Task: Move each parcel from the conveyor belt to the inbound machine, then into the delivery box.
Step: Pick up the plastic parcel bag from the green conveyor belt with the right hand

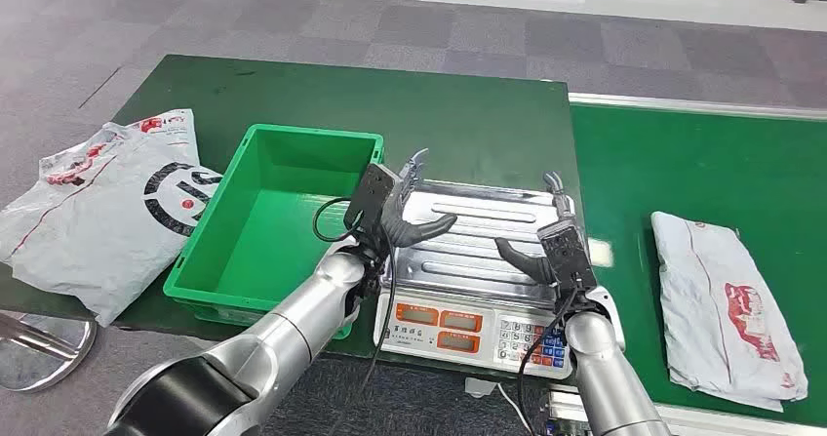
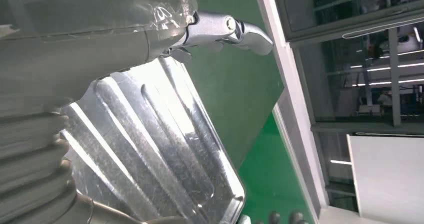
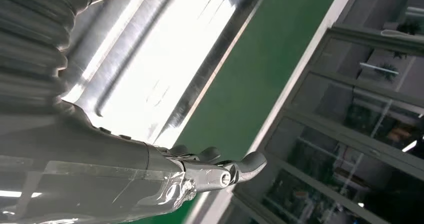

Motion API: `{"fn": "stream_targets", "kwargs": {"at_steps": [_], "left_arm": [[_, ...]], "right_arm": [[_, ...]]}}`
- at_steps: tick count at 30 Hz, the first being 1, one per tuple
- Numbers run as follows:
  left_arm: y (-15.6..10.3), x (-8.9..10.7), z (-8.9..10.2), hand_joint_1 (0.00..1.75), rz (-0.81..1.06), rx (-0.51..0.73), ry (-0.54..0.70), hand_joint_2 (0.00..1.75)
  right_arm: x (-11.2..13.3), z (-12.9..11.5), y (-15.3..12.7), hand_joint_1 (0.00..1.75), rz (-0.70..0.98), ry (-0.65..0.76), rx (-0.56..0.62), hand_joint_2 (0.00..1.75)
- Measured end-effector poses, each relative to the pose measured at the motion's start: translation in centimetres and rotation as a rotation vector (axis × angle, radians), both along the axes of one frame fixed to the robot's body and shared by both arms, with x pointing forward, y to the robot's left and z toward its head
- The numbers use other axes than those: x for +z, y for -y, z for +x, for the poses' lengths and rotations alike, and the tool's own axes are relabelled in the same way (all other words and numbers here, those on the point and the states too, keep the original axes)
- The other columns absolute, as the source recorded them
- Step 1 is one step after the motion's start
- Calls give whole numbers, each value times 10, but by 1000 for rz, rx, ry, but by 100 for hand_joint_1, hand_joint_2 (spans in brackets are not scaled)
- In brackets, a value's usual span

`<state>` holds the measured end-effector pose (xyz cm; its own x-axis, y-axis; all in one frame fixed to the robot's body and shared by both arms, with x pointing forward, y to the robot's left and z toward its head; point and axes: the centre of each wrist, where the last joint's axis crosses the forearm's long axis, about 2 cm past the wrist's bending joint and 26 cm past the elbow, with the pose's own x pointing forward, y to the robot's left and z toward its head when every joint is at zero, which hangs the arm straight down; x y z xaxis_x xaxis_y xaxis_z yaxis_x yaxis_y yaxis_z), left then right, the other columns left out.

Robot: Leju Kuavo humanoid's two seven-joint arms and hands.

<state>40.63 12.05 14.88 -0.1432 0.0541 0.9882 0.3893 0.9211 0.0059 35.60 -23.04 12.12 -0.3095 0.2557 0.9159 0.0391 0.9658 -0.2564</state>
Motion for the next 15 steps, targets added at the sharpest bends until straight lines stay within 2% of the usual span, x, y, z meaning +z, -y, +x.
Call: {"fn": "stream_targets", "kwargs": {"at_steps": [7, 15], "left_arm": [[0, 11, 7, 0, 10, 8, 12, 175], [0, 14, 8, 0, 6, 1, 22, 175]], "right_arm": [[16, 15, 0, 0, -35, 32, -3, 175], [18, 17, 0, 0, -41, 35, -4, 175]]}}
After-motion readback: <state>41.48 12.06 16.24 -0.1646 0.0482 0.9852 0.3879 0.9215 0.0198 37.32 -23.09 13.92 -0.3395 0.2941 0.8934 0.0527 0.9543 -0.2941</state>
